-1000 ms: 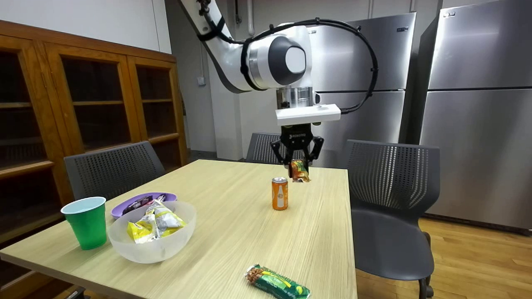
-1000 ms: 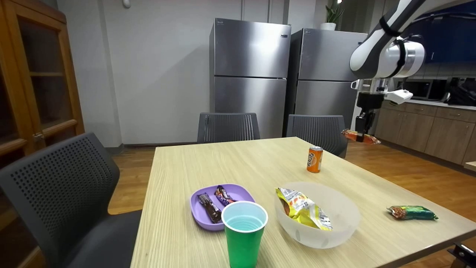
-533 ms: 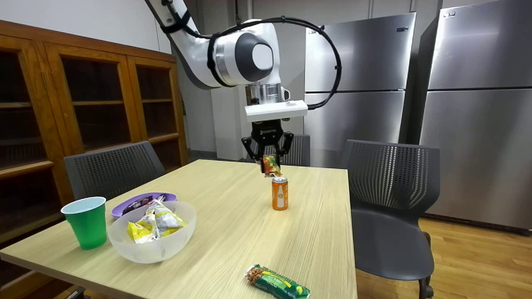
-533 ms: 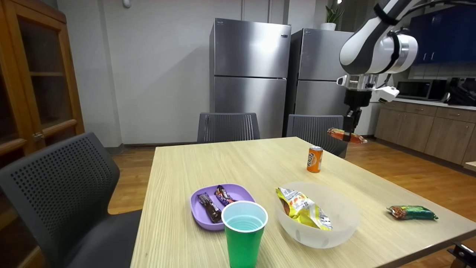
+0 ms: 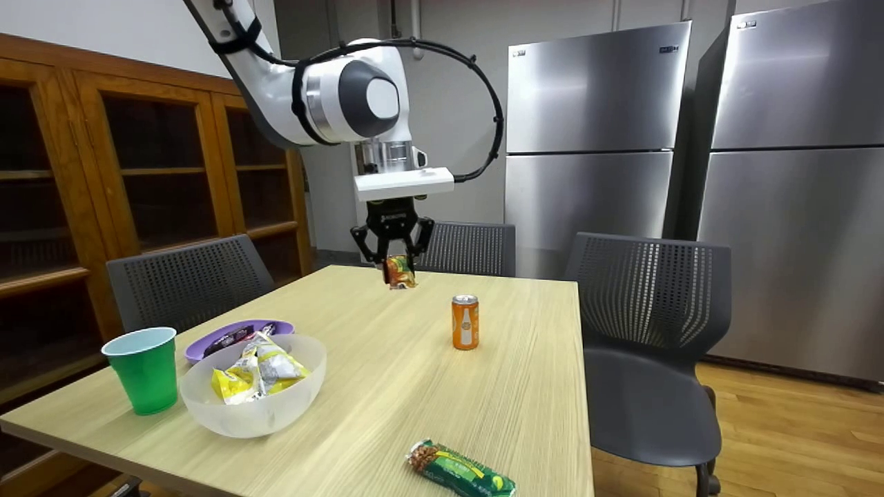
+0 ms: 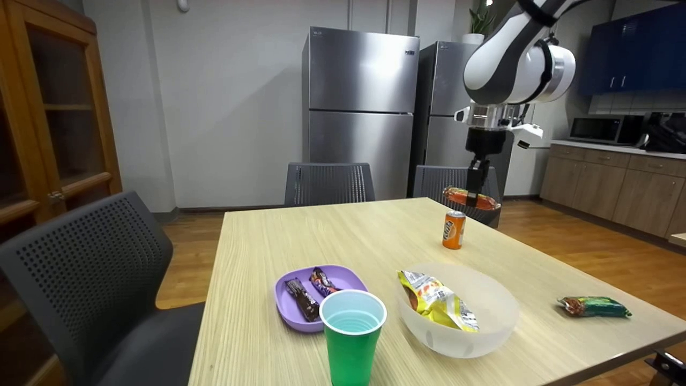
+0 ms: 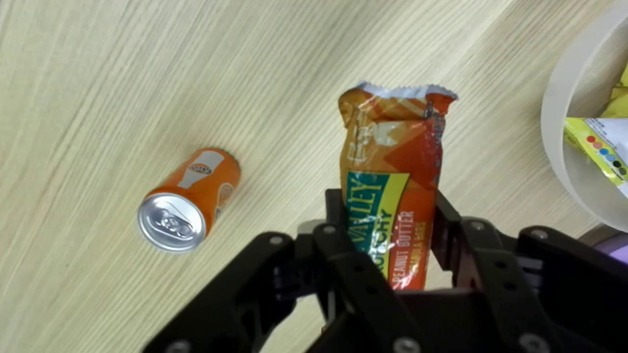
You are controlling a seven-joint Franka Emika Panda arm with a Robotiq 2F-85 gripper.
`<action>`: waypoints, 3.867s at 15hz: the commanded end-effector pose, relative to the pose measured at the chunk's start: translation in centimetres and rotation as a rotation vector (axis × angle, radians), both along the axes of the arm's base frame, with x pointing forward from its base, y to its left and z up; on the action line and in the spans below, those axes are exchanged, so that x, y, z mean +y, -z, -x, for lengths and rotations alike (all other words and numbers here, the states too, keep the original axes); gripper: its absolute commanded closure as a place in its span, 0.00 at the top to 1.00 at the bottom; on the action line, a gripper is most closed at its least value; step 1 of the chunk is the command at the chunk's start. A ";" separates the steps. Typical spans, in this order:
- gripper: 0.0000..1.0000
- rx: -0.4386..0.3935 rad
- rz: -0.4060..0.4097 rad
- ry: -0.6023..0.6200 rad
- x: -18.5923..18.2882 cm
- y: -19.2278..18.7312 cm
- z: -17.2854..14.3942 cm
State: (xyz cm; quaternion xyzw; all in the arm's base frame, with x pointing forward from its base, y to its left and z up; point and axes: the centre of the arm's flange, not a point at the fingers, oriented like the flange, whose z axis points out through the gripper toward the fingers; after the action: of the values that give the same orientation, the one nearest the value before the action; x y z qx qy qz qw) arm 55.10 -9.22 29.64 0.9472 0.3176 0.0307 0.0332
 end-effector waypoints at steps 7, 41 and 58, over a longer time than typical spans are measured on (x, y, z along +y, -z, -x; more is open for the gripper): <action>0.18 0.008 -0.002 -0.164 7.9 1.4 -2.3; 0.18 0.163 -0.108 0.242 30.4 9.8 -6.0; 1.00 0.170 -0.090 0.353 29.5 10.7 -4.6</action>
State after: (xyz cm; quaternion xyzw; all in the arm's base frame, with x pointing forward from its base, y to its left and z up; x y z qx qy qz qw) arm 59.85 20.25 17.14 0.9872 0.1473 -0.0517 -0.0334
